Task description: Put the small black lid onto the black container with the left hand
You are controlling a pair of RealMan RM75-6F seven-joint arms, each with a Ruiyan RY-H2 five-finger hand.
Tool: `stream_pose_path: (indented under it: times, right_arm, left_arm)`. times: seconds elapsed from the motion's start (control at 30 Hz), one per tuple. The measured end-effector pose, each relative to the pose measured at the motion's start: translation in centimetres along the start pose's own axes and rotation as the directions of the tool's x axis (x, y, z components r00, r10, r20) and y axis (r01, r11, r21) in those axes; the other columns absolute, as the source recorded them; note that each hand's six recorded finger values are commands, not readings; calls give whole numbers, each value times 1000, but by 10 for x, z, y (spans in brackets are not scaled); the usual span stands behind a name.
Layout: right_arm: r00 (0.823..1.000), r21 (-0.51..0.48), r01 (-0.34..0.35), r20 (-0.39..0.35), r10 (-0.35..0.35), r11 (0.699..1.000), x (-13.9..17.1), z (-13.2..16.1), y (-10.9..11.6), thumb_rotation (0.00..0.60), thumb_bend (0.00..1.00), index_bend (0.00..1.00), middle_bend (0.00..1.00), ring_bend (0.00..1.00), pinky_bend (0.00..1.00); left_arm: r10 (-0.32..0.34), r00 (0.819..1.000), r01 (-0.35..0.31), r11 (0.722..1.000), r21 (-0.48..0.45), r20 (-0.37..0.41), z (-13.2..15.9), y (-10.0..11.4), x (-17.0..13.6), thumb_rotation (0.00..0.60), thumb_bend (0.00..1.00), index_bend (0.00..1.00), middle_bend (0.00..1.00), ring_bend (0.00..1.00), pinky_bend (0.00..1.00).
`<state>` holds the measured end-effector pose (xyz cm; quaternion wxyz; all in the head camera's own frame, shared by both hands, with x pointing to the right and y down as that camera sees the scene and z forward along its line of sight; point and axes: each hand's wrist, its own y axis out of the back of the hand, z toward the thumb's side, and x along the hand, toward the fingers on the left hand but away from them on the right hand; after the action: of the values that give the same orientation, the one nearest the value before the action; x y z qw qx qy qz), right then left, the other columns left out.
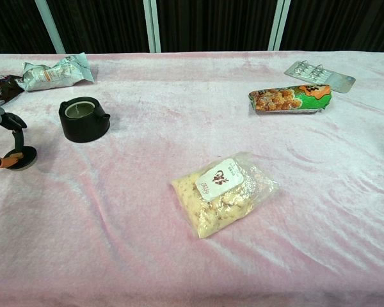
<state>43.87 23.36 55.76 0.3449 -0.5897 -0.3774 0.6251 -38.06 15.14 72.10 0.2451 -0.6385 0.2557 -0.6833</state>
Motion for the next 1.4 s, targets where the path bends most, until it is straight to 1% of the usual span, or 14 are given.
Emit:
stream_pose_path:
  times: [0.23,0.53,0.77,0.97,1.07,1.2,1.27,1.4]
  right_arm:
    - [1000,-5,2,2,-2,1000,0,0,0,600,154,0,25,137,190]
    - [1000,-12,3,7,-3,1000,0,-1,1,600,154,0,25,137,190]
    - [1000,-17,3,7,-3,1000,0,-1,1,600,154,0,25,137,190]
    - [1000,-18,2,5,-2,1000,0,0,0,600,154,0,25,137,190]
    - [1000,-17,1,5,-1,1000,0,0,0,600,154,0,25,137,190]
    - [1000,-17,1,7,-1,1000,0,0,0,600,154,0,25,137,190]
    - [1000,-17,1,8,-1,1000,0,-1,0,600,154,0,25,137,190]
    - [1000,-16,2,11,-2,1000,0,-1,0,600,154,0,25,137,190]
  left_arm:
    - [-6,1000,6,1000,5,-12,-1,-1,2,600,389,529,125,0,0]
    - [-6,1000,6,1000,-9,-20,-3,0,2,600,482,577,159,0,0]
    - [17,1000,-18,999,-36,-18,-4,9,-1,600,484,587,159,0,0]
    - [75,997,-75,994,-74,-8,-3,32,-7,600,485,587,159,0,0]
    - [115,993,-114,989,-96,4,-2,51,-13,600,485,589,160,0,0]
    - [177,984,-170,975,-140,38,6,82,-19,600,484,593,163,0,0]
    - [189,980,-178,972,-155,60,12,92,-20,600,485,593,164,0,0]
    - [176,977,-155,974,-167,121,28,108,-14,600,485,594,164,0,0]
